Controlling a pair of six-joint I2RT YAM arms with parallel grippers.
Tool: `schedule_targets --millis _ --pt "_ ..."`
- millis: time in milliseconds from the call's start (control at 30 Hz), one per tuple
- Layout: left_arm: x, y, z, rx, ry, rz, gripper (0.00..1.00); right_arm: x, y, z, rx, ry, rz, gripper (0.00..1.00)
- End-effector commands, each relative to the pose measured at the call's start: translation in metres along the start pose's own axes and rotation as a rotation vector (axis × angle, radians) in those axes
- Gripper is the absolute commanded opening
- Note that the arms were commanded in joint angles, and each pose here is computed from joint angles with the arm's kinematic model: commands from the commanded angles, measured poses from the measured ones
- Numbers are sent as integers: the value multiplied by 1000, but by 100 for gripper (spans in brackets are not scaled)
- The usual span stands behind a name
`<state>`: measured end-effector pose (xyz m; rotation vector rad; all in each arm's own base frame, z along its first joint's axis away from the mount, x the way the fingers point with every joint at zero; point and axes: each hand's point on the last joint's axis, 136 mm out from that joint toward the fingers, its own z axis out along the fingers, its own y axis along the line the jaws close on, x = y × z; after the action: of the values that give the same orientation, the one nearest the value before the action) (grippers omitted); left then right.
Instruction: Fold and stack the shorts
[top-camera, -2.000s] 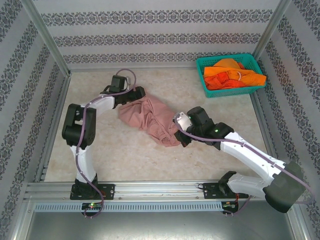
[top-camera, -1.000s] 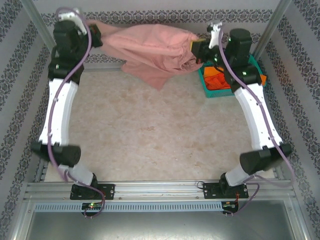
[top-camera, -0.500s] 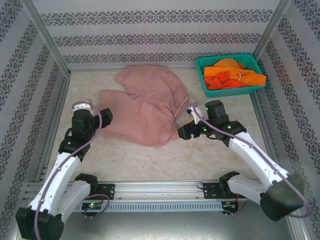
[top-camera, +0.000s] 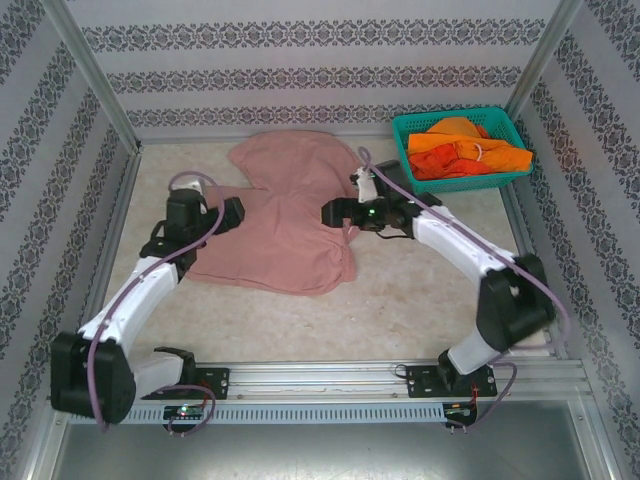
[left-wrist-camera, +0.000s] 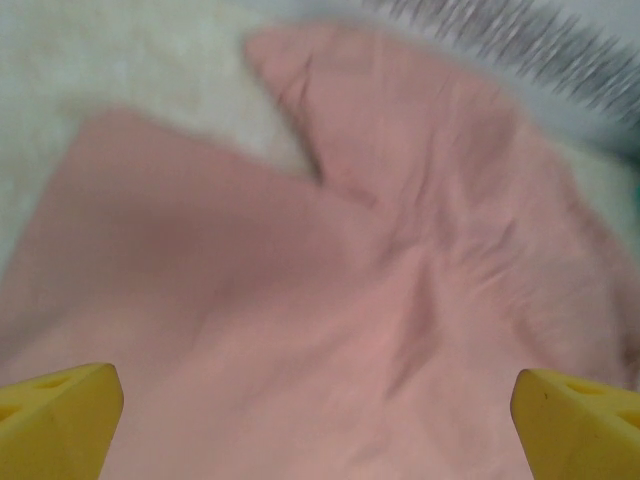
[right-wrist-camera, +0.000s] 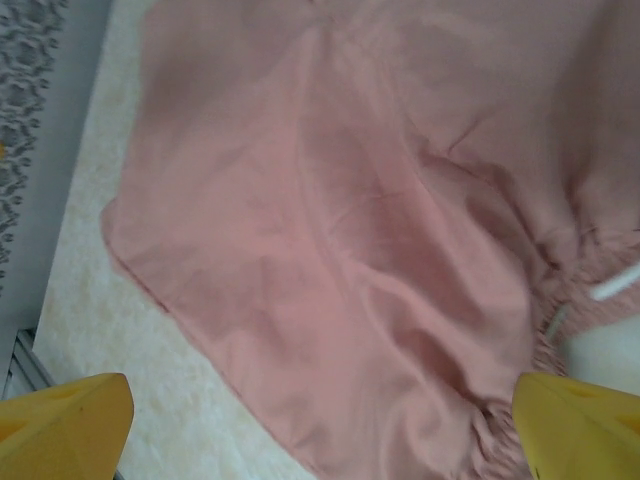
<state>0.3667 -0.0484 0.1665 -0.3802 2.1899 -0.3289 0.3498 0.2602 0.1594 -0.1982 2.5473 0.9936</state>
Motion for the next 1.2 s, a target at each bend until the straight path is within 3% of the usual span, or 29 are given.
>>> schedule_targets --millis 0,133,300,467,567,700,900,1033,1167 --pt "9 1 12 22 1 -31 100 17 23 35 -42 81 82 98" --pt "34 28 25 -39 48 -75 100 53 15 72 -20 177 155 98" --pt "44 55 26 -96 63 -146 100 103 -14 90 37 266 255 96" --pt "28 52 11 -82 20 -148 100 154 -51 62 141 358 277 96" --pt "8 37 1 -21 -32 -139 100 166 -75 28 189 343 304 97" --pt "-21 2 8 108 -47 -147 100 144 -73 -1 128 257 287 96" --pt "-35 -40 64 171 73 -121 98 51 -49 -31 128 -5 180 98" --pt "-27 -57 112 169 168 -104 94 9 -73 -49 220 -136 221 97" --pt "-19 -56 158 136 248 -95 84 -11 -107 -72 290 -238 305 98"
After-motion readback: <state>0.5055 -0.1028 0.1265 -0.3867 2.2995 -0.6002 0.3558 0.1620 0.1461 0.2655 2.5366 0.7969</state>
